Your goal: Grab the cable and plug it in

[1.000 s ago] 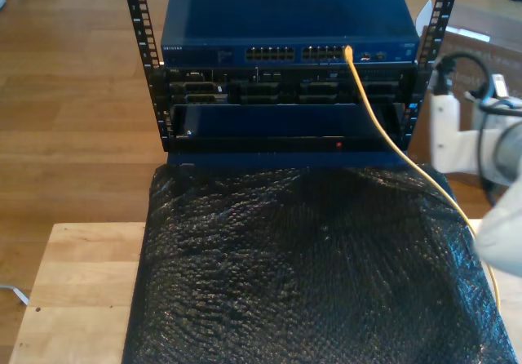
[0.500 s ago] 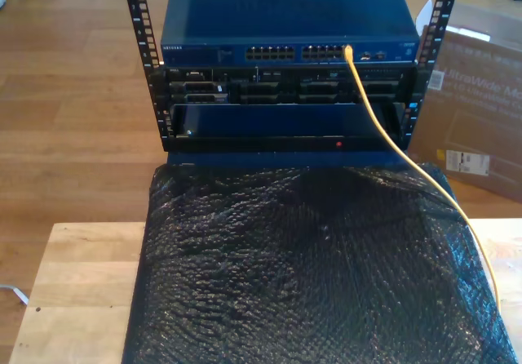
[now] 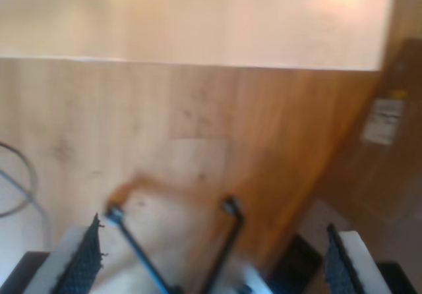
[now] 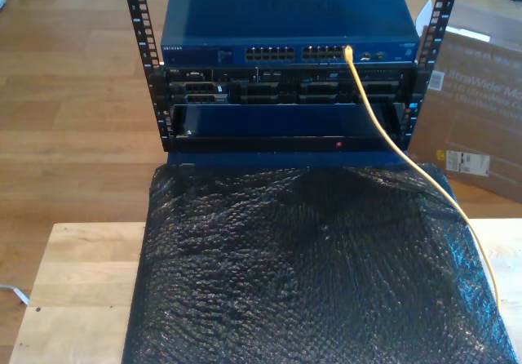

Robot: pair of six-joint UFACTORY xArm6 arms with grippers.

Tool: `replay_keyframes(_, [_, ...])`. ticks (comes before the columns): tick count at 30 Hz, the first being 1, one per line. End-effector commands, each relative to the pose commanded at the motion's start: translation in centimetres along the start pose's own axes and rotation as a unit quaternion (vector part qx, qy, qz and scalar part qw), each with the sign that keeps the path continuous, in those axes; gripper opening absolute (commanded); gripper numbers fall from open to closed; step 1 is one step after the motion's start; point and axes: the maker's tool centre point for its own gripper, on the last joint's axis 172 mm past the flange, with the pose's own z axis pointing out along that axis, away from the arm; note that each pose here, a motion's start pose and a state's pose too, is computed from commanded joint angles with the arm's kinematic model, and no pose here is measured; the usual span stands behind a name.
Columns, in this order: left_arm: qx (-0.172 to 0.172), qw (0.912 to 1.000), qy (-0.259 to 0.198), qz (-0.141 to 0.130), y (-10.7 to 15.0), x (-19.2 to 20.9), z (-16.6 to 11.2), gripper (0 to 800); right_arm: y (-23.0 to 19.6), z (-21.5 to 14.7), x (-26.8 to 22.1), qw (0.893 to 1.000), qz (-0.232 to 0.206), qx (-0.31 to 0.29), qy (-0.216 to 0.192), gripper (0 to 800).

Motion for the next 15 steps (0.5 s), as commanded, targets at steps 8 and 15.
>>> replay_keyframes(8, [0.0,1.0,0.0,0.0,0.0,0.0,0.0,800,-8.4,0.1,1.0,0.993,-0.015,0.118,0.009,798])
replay_keyframes(15, [0.0,1.0,0.0,0.0,0.0,0.0,0.0,800,-13.7,1.3,2.0,0.986,-0.024,0.165,0.028,798])
